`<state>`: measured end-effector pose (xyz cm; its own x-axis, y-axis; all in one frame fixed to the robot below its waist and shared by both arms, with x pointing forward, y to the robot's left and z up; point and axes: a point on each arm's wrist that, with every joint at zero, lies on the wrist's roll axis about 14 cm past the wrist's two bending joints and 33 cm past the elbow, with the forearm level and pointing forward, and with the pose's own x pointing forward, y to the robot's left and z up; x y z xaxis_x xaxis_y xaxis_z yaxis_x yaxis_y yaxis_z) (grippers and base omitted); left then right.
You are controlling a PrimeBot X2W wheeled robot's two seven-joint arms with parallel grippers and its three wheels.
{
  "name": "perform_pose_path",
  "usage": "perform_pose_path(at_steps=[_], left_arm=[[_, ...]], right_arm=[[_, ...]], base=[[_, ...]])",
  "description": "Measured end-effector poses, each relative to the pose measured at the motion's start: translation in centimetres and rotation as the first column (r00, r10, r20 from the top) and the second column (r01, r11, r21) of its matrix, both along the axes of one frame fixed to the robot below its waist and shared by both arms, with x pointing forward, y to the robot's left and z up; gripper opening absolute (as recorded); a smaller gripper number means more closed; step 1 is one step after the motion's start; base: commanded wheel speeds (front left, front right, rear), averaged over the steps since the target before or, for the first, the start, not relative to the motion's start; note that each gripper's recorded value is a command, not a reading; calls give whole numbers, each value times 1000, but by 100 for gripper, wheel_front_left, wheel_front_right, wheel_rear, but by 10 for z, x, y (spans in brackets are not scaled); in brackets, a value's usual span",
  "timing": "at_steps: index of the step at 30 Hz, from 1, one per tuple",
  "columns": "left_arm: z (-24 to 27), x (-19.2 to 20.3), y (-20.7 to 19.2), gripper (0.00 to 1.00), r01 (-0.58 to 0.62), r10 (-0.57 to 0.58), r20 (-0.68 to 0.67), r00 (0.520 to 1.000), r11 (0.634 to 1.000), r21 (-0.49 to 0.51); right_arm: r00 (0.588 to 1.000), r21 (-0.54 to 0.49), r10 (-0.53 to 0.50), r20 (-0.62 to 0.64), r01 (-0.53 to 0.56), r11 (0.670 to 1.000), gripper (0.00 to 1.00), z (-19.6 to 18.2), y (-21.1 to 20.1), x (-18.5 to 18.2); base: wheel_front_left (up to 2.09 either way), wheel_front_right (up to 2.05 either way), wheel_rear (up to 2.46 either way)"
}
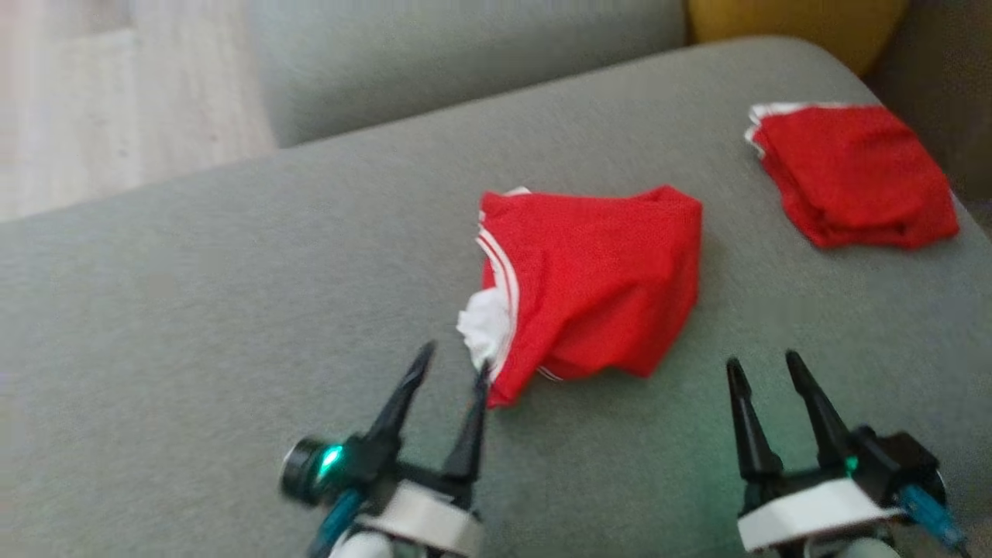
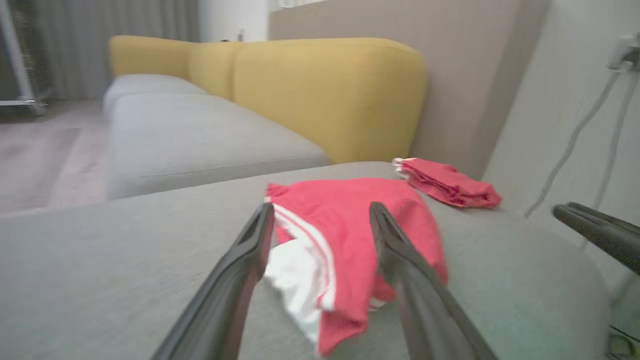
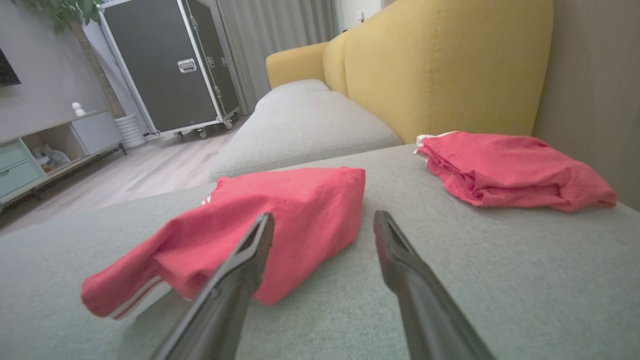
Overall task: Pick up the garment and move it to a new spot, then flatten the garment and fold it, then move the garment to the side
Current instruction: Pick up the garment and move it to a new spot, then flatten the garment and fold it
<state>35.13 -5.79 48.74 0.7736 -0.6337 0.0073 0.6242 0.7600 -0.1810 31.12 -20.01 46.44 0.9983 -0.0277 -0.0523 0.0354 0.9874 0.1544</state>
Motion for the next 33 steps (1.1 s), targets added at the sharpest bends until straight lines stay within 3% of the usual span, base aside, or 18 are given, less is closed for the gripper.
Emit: perform_pose_path(at_steps=[1,6,8,15,33], left_arm=[[0,0,0,100,0,0,0,1000,1000,0],[6,-1,72,100,-261,261,14,965,965,-7],[11,-6,110,100,-377,377,39,925,926,-3],[3,-42,172,100,-554,551,64,832,831,47],[3,-56,189,100,-602,597,78,798,797,54]], right_arm=[[1000,0,0,0,0,1000,100,0,0,0],[999,-2,42,16,-42,999,100,3,9,0],[997,-4,66,33,-66,998,100,8,15,2],[992,-15,124,30,-123,992,100,5,31,-8],[987,-19,153,49,-153,988,100,10,39,-7]], base=[[0,0,0],[0,0,0],[0,0,0],[0,0,0],[0,0,0]])
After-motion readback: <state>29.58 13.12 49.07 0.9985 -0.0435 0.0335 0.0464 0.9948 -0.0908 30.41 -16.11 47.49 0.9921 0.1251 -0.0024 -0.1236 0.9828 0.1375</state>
